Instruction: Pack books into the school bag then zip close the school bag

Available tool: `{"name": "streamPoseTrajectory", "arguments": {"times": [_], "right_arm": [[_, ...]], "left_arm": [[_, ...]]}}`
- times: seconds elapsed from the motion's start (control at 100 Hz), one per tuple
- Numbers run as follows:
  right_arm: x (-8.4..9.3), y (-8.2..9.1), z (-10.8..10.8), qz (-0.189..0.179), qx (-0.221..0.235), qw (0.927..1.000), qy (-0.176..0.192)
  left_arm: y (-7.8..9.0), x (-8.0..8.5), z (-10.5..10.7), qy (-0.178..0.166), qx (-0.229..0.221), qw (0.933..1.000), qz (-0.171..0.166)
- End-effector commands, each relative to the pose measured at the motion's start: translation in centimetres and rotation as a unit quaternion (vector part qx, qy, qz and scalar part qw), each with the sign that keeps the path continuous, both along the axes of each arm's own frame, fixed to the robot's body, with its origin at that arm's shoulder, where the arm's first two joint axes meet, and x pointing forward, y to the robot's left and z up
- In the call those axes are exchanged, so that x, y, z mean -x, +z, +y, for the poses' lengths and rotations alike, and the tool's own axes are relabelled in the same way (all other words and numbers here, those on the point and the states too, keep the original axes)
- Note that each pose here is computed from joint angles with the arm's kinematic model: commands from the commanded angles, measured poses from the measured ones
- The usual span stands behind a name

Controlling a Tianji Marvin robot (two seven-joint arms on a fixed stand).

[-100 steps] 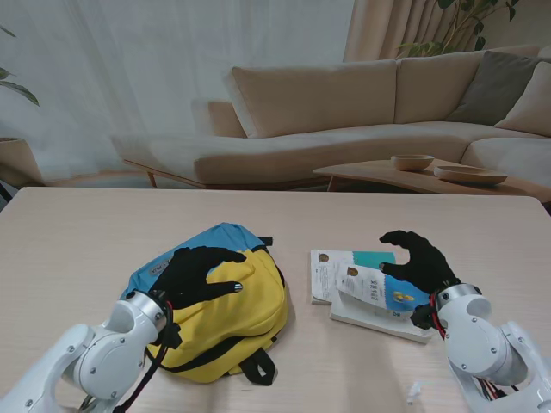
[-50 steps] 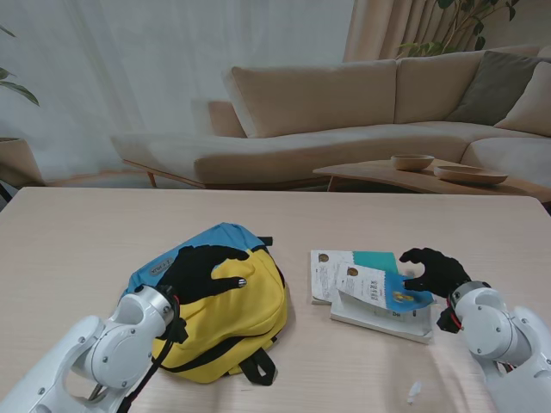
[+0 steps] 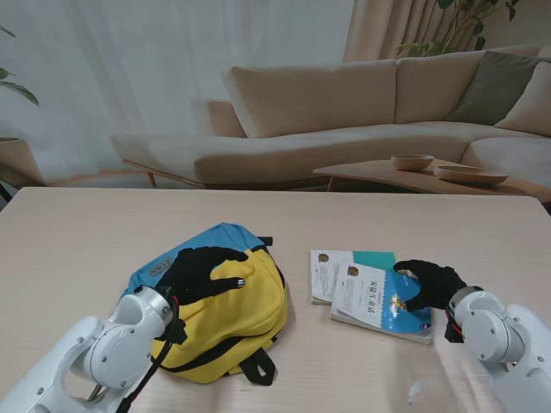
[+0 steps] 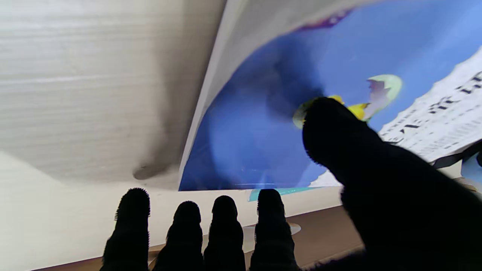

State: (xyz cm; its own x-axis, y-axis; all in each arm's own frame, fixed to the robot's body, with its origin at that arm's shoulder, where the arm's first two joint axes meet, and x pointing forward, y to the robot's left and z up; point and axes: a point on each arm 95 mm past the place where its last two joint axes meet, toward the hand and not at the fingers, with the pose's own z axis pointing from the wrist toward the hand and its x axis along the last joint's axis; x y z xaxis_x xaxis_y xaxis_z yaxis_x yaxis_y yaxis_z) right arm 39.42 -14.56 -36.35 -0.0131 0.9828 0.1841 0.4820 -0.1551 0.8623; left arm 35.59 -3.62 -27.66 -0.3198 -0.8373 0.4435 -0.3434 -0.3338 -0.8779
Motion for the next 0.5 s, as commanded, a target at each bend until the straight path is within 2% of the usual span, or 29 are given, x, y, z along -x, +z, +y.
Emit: {"name": "streamPoseTrajectory", "arguments": {"times": [0.0, 0.19, 0.49], "right_arm": [[0.0, -0.6, 0.3, 0.017, 0.001, 0.9998, 0.001], [-0.2, -1.3, 0.6, 0.023, 0.005, 0.9997, 0.000], [-0.4, -1.9, 1.1, -0.016, 0.013, 0.9998, -0.003]], "left_arm": [[-0.1, 0.3, -0.3, -0.003, 0.003, 0.9999, 0.009], [0.0, 0.4, -0.2, -0.002, 0.003, 0.9999, 0.010], [0.1, 0.5, -0.2, -0.001, 0.004, 1.0000, 0.005]]}}
